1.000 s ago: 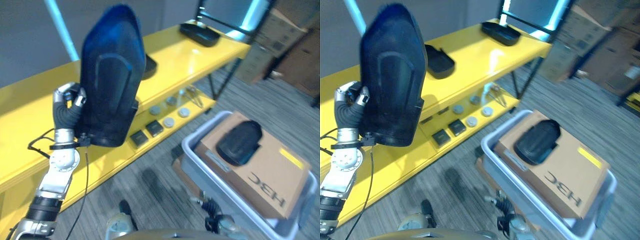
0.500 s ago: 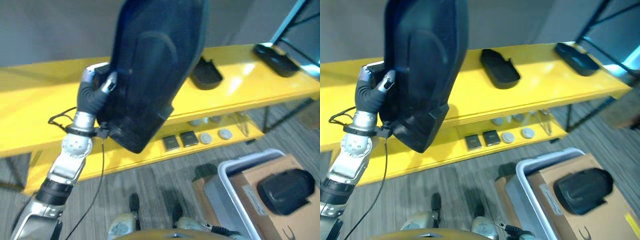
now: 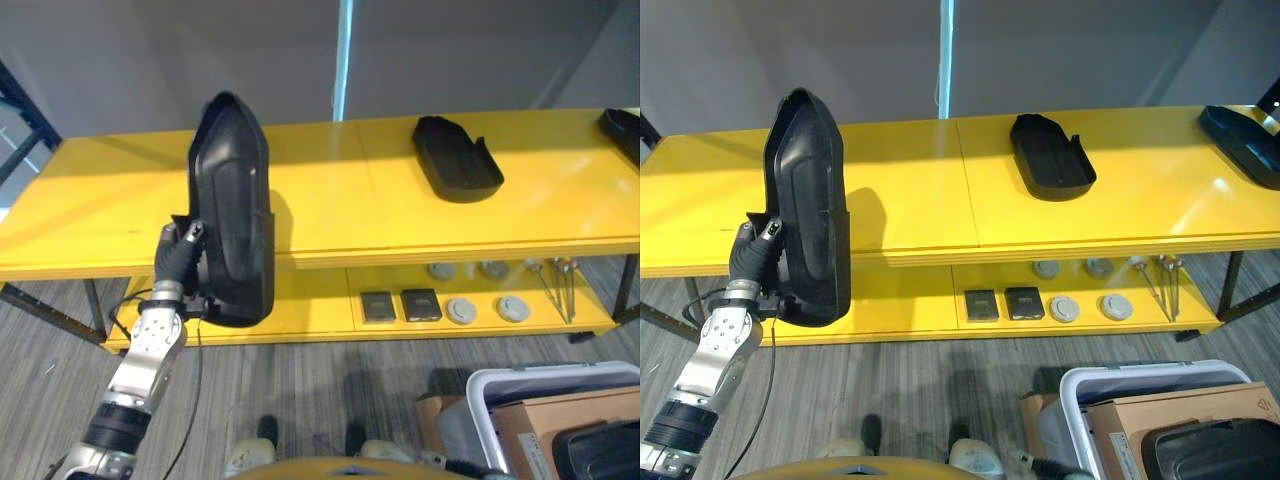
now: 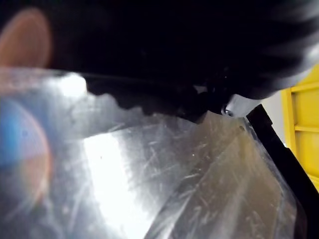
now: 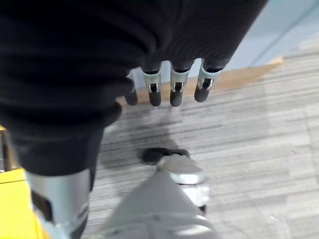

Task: Move parts from the plastic box to the shelf.

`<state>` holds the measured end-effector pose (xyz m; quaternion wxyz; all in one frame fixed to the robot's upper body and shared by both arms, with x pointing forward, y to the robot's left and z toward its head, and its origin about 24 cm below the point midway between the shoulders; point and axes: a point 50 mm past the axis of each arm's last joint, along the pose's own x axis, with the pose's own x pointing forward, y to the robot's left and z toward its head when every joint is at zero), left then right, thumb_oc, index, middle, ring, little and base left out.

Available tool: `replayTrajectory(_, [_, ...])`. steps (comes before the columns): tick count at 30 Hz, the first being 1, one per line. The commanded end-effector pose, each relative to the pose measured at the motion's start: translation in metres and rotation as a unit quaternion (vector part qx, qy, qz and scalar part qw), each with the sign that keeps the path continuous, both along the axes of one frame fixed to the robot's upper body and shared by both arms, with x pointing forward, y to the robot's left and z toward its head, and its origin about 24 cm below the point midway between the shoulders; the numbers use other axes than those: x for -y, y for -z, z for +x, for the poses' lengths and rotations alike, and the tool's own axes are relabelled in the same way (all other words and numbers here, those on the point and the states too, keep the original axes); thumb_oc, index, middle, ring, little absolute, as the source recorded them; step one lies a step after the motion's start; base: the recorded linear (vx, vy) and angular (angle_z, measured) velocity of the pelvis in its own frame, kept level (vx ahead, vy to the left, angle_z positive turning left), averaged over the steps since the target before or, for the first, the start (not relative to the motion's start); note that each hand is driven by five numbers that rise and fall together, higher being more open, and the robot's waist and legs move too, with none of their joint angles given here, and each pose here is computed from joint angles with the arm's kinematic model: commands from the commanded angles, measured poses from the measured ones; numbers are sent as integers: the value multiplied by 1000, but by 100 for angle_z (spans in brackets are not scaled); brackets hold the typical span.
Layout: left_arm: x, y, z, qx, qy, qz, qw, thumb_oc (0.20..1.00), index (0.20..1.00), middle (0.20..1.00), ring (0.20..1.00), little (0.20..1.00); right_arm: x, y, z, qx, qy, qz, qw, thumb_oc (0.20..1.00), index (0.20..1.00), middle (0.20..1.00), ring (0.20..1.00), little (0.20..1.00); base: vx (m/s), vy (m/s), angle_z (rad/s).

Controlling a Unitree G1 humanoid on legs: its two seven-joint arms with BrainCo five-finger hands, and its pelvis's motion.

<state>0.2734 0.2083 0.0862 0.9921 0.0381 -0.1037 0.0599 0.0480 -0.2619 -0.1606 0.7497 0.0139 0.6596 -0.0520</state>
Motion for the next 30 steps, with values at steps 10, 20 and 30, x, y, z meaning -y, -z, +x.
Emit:
replayTrajectory(10, [-56,-79,79,16,-146,10,989,200,200,200,200,200,4,-4,13,-10,-63,-12,998,1000,1000,1000,1000,1000,28,133,-32])
replayTrajectory(20, [-82,-95,103,-63,-230,26,971,200,200,200,200,200,-6,-9,52,47,-118,1,992,1000,1000,1000,1000,1000,-48,-30,-9])
replayTrajectory(30, [-79,-97,110,-92,-228,58,968,200,200,200,200,200,-19,-11,72,78,-116,16,990,1000,1000,1000,1000,1000,-4,-25,1])
